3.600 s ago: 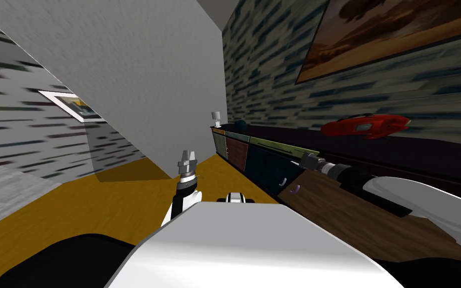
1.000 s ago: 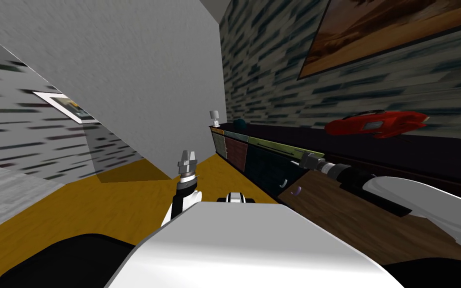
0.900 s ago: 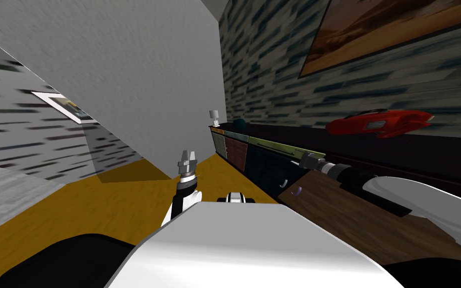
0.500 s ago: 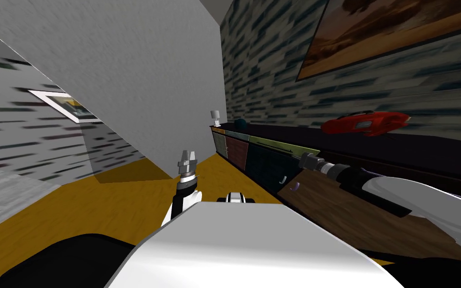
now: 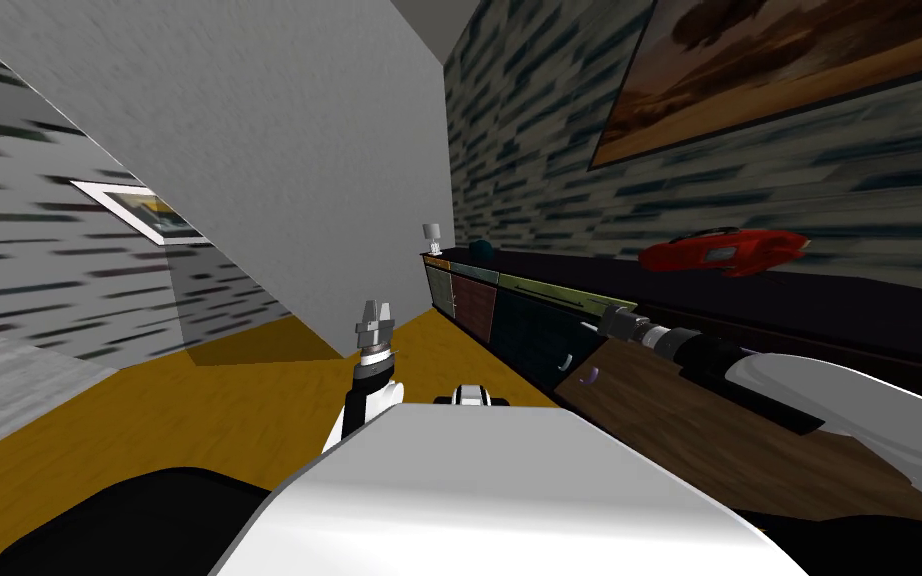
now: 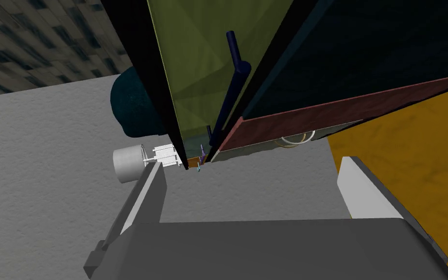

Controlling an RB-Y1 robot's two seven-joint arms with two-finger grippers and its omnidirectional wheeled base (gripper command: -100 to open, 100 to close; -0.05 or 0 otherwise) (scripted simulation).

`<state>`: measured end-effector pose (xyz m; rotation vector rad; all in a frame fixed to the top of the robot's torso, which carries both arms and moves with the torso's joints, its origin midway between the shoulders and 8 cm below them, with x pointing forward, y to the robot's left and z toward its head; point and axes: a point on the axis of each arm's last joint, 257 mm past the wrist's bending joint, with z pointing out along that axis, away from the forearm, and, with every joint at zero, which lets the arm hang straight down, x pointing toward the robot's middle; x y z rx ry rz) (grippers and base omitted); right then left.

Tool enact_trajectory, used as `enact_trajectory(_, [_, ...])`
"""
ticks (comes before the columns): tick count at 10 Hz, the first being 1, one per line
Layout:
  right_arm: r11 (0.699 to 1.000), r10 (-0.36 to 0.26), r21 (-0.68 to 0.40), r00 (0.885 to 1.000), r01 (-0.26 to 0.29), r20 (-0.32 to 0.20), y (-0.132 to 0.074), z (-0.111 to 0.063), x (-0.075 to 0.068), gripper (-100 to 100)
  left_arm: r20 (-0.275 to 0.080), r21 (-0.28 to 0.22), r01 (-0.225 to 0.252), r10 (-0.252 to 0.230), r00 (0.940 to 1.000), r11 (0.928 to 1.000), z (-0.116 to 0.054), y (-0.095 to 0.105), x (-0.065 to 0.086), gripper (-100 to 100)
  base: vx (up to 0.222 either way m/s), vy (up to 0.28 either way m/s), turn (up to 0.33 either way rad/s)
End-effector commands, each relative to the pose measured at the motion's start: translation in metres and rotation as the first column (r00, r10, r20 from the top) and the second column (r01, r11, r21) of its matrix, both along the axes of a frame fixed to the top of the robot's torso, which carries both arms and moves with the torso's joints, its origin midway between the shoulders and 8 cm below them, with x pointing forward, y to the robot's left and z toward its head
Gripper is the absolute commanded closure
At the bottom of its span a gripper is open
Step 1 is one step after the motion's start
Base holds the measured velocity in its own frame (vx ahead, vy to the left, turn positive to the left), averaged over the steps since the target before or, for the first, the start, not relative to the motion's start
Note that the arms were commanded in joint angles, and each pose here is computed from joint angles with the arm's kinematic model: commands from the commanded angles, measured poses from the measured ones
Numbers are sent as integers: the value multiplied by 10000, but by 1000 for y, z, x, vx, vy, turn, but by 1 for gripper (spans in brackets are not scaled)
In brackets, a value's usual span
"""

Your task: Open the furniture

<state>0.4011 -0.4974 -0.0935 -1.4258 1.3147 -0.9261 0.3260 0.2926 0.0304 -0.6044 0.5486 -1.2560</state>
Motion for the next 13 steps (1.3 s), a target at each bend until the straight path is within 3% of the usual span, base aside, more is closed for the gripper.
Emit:
enact_trajectory(1, [9999,-111,-48,9999,111,18,-5,0,1,-100,0,0,0,0,10000,10000,0,0,0,0,135,-150,56])
enact_trajectory(3, [10000,-85,-42,10000,85,16,-4,0,0,-100,2,-2,1,-1,10000,10000,0,0,0,0,41,-43,10])
enact_trajectory(4, [10000,-85,-42,10000,85,16,-4,0,0,100,3,-4,3,-3,10000,10000,0,0,0,0,9,-8,2])
enact_trajectory(9, [10000,81,30,10000,-81,-19,4,-1,-1,100,7,-8,5,-5,10000,10000,0,0,0,0,-119,121,-39])
enact_trajectory(10, [9997,258,55,9996,-257,-100,6,11,1,-100,5,-6,4,-4,10000,10000,0,0,0,0,-6,39,-100])
enact_trajectory(13, [9991,410,50,9991,-409,-99,8,28,5,-100,3,-4,2,-2,10000,10000,0,0,0,0,24,19,-65])
